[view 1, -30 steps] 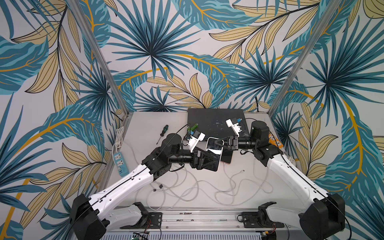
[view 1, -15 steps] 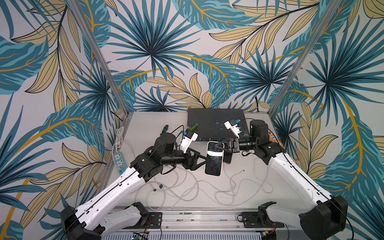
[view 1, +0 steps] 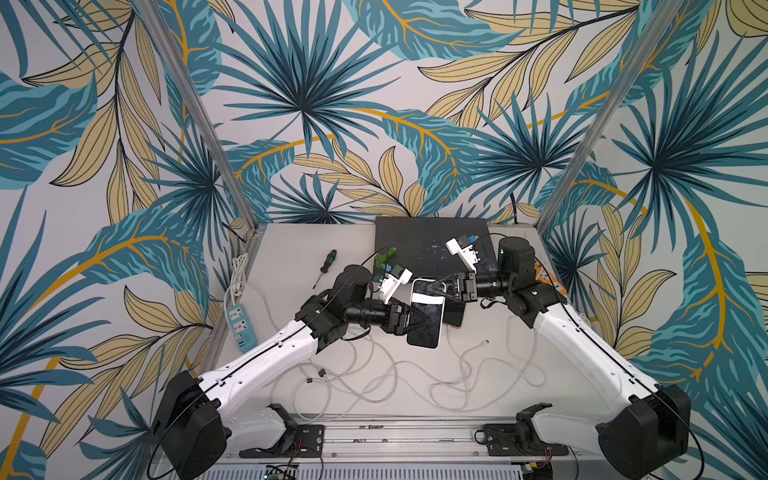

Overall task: Plug the charging cable into the phone
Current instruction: Place the charging cable at the center of the board, then pick up the charging cable from the center of the board.

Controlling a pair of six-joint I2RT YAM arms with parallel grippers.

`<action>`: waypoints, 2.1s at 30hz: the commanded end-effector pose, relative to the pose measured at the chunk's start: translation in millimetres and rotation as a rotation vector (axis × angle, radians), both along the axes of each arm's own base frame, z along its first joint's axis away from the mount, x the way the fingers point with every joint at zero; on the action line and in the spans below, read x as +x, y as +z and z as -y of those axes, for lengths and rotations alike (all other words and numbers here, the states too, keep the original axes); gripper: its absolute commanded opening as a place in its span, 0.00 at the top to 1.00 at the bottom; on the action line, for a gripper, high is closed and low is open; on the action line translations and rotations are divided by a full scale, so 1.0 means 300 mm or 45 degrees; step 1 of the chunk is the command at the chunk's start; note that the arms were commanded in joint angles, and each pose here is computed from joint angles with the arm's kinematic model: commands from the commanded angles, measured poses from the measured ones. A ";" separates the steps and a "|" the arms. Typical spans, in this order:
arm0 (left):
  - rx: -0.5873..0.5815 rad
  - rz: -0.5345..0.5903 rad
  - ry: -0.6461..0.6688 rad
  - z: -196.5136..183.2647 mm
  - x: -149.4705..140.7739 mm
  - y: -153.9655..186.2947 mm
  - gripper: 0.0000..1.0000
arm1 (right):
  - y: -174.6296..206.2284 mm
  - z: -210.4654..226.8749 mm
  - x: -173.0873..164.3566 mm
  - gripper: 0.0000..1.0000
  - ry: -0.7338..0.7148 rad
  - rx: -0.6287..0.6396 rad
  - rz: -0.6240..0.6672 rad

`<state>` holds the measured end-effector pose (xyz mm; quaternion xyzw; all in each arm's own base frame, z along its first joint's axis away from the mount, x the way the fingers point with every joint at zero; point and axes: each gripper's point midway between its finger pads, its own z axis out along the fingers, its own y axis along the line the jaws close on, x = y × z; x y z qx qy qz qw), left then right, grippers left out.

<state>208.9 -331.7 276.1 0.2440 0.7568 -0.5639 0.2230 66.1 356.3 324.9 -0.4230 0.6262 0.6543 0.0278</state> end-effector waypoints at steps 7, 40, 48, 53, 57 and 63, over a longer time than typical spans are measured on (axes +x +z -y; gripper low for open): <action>-0.149 0.067 -0.065 0.001 -0.035 0.099 0.71 | 0.051 0.007 -0.030 1.00 0.071 0.081 0.000; 0.209 -0.084 0.755 -0.327 0.210 -0.156 1.00 | -0.858 0.526 0.237 0.40 -1.154 -1.533 -0.245; 0.216 -0.091 0.725 -0.312 0.212 -0.200 1.00 | -0.924 0.494 0.270 0.40 -1.205 -1.624 -0.251; 0.225 -0.096 0.728 -0.311 0.218 -0.213 1.00 | -1.002 0.478 0.275 0.46 -1.202 -1.748 -0.327; 0.214 -0.092 0.721 -0.305 0.219 -0.211 1.00 | -1.005 0.467 0.295 0.53 -1.217 -1.767 -0.321; 0.222 -0.089 0.701 -0.296 0.223 -0.214 1.00 | -1.045 0.469 0.282 0.57 -1.172 -1.857 -0.320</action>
